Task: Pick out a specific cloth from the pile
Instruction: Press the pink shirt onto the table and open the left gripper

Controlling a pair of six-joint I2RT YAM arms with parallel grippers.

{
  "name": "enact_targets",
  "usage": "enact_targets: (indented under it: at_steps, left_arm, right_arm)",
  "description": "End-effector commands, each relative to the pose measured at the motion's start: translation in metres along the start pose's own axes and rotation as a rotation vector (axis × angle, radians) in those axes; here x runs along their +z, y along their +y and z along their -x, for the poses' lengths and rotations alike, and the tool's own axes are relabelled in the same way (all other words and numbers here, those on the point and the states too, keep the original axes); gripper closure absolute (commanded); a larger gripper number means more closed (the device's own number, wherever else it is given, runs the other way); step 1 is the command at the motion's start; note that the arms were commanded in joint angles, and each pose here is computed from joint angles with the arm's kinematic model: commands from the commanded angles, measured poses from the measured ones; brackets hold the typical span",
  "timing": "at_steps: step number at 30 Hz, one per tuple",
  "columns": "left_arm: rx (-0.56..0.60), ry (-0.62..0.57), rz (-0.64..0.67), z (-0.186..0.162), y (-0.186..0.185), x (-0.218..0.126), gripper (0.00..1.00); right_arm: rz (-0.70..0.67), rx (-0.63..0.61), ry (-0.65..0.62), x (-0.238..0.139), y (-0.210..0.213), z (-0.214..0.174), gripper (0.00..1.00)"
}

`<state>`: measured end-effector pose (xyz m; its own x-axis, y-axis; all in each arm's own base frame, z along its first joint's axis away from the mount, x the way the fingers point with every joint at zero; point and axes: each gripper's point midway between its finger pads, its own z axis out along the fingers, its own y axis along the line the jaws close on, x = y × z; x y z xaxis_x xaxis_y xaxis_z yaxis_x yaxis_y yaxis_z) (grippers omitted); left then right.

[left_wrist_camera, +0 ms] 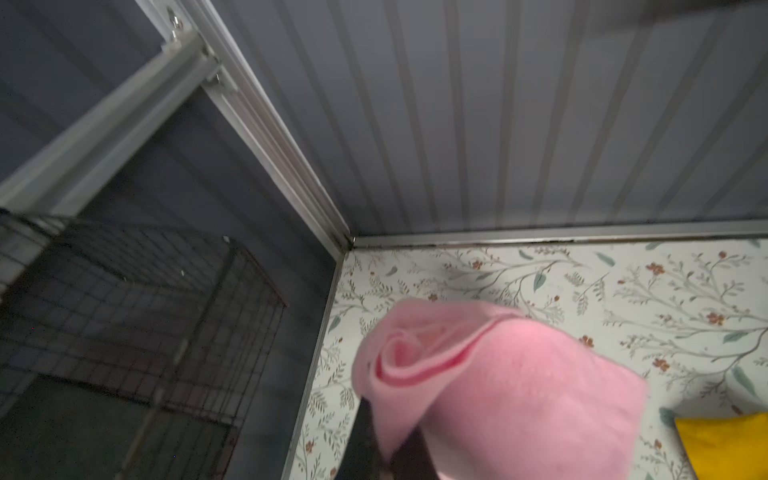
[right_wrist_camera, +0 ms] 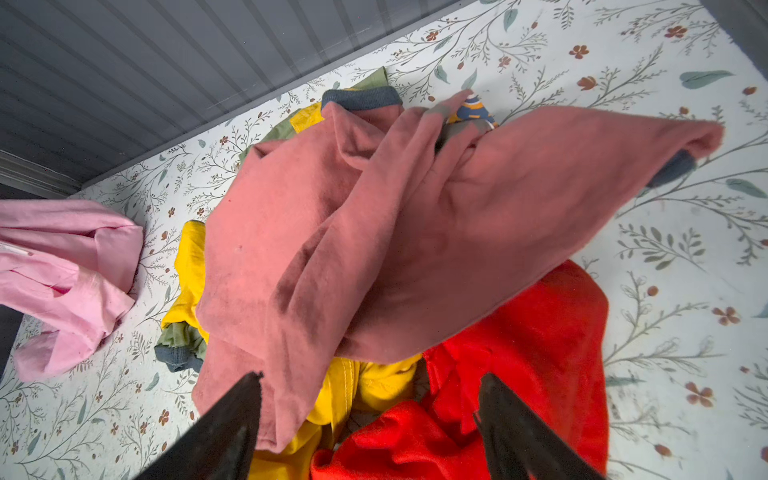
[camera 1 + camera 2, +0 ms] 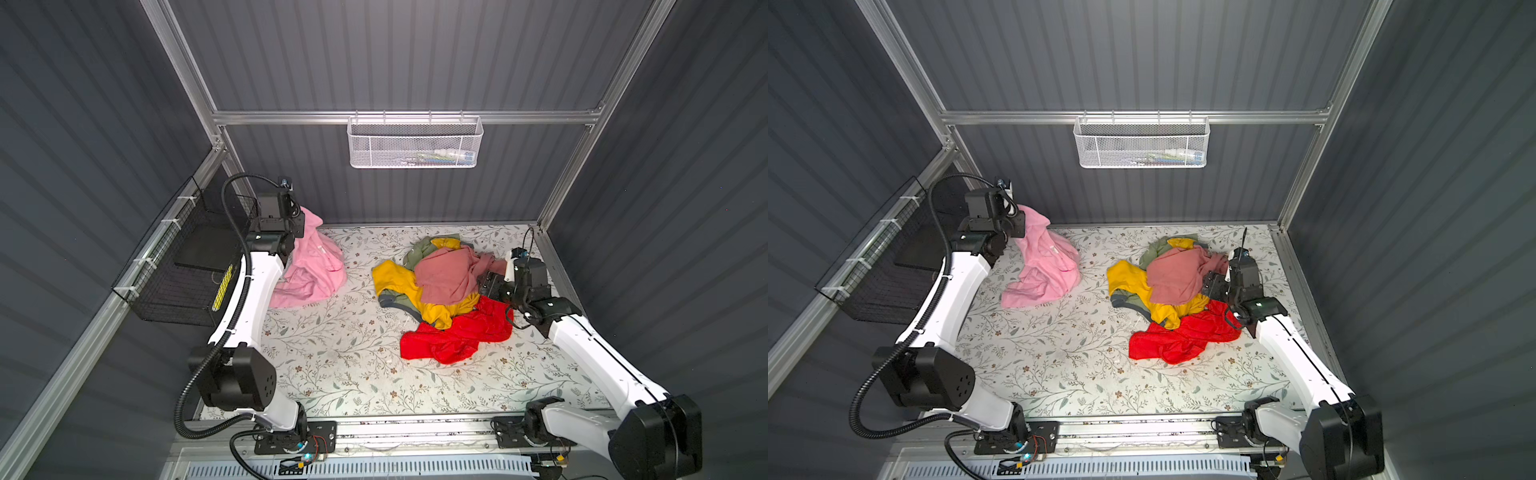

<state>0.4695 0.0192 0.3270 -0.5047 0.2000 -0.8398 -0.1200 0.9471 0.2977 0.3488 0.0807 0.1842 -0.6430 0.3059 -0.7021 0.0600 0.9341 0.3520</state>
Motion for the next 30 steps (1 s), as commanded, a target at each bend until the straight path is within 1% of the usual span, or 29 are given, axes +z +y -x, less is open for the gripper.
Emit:
enact_targets:
  at_steps: [1, 3, 4, 8, 11, 13, 15, 17, 19, 20, 23, 25, 29, 30]
  left_arm:
    - [0.020, 0.091, 0.027, -0.038, -0.004, 0.006, 1.00]
    - [0.035, 0.138, 0.001, -0.058, -0.013, 0.009, 1.00]
    - [0.039, 0.188, -0.028, -0.080, -0.022, 0.013, 1.00]
    - [0.012, 0.271, -0.135, -0.117, -0.049, 0.016, 1.00]
    - [0.034, 0.382, -0.124, -0.155, -0.060, 0.023, 1.00]
    - [0.041, 0.478, -0.102, -0.184, -0.062, 0.028, 1.00]
    - [0.058, 0.556, -0.115, -0.204, -0.068, 0.032, 1.00]
    - [0.058, 0.601, -0.170, -0.216, -0.080, 0.032, 0.89]
    - [0.030, 0.621, -0.211, -0.222, -0.088, 0.031, 0.52]
    - [0.019, 0.621, -0.208, -0.223, -0.089, 0.031, 0.42]
    - [-0.019, 0.597, -0.211, -0.216, -0.088, 0.026, 0.27]
    - [-0.034, 0.574, -0.213, -0.207, -0.086, 0.020, 0.10]
    - [-0.019, 0.523, -0.171, -0.184, -0.072, 0.005, 0.08]
    - [-0.020, 0.496, -0.162, -0.175, -0.068, 0.000, 0.05]
  right_arm:
    - [0.010, -0.026, 0.001, -0.002, 0.008, 0.006, 0.19]
    - [0.013, -0.029, 0.003, -0.001, 0.010, 0.006, 0.19]
    - [0.016, -0.029, 0.005, 0.000, 0.011, 0.005, 0.19]
    - [0.020, -0.033, 0.021, 0.006, 0.015, 0.003, 0.19]
    - [0.024, -0.042, 0.028, 0.009, 0.019, 0.001, 0.19]
    - [0.025, -0.047, 0.035, 0.010, 0.021, 0.000, 0.19]
    - [0.026, -0.050, 0.037, 0.011, 0.022, -0.001, 0.19]
    - [0.024, -0.053, 0.038, 0.010, 0.022, -0.001, 0.19]
    - [0.021, -0.055, 0.037, 0.010, 0.021, -0.001, 0.19]
    - [0.020, -0.056, 0.038, 0.009, 0.021, -0.001, 0.19]
    - [0.013, -0.057, 0.037, 0.008, 0.020, -0.002, 0.19]
    - [0.007, -0.063, 0.034, 0.007, 0.019, -0.001, 0.18]
    - [-0.005, -0.076, 0.031, 0.006, 0.017, 0.000, 0.18]
    - [-0.006, -0.078, 0.028, 0.006, 0.017, 0.001, 0.18]
